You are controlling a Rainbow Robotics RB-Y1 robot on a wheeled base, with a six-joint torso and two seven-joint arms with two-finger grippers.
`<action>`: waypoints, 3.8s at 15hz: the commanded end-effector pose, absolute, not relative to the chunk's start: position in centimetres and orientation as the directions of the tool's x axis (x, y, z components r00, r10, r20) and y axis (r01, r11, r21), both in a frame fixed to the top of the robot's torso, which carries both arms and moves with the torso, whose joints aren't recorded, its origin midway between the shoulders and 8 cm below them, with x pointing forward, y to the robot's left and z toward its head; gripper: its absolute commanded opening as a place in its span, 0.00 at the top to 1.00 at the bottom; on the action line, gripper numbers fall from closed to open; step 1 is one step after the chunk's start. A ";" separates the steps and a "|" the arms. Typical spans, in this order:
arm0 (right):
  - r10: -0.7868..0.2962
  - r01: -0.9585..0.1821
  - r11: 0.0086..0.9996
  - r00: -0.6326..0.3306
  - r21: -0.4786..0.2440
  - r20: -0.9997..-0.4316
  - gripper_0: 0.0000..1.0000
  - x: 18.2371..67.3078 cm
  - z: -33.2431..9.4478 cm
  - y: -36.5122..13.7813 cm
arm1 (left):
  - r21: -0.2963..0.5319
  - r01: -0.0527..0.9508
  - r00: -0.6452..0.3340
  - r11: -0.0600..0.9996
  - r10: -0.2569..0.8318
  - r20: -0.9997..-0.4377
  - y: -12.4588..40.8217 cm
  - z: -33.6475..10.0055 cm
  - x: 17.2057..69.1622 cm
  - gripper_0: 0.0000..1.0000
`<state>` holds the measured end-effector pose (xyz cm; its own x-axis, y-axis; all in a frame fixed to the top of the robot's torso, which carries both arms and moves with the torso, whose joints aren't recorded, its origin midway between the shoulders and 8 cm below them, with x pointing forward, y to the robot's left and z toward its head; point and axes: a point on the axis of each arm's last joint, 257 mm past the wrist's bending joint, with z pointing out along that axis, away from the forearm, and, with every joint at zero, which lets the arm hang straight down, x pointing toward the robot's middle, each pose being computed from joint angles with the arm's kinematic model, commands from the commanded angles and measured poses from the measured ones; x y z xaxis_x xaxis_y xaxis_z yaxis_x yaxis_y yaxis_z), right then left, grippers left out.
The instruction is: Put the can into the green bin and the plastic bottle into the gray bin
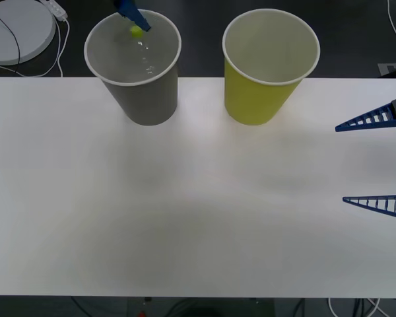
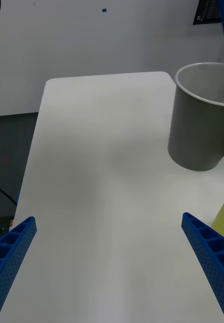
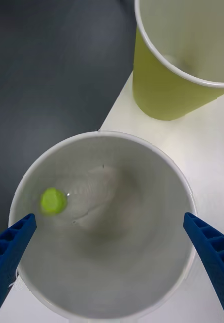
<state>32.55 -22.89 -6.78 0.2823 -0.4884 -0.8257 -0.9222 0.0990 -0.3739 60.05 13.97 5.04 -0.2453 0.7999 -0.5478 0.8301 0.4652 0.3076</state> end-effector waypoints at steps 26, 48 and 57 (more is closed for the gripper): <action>-0.488 -0.922 0.099 0.282 -0.374 -0.826 0.00 32.6 -6.8 -22.9 | 0.269 0.864 -0.126 0.426 0.700 -0.703 25.9 0.1 50.6 0.00; -0.488 -0.922 0.099 0.282 -0.374 -0.826 0.00 32.6 -6.8 -22.9 | 0.335 0.874 0.040 0.351 0.637 -0.770 25.5 -6.9 39.7 0.00; -0.488 -0.922 0.099 0.282 -0.374 -0.826 0.00 32.6 -6.8 -22.9 | 0.346 0.906 0.121 0.244 0.635 -0.763 27.3 -8.6 34.8 0.00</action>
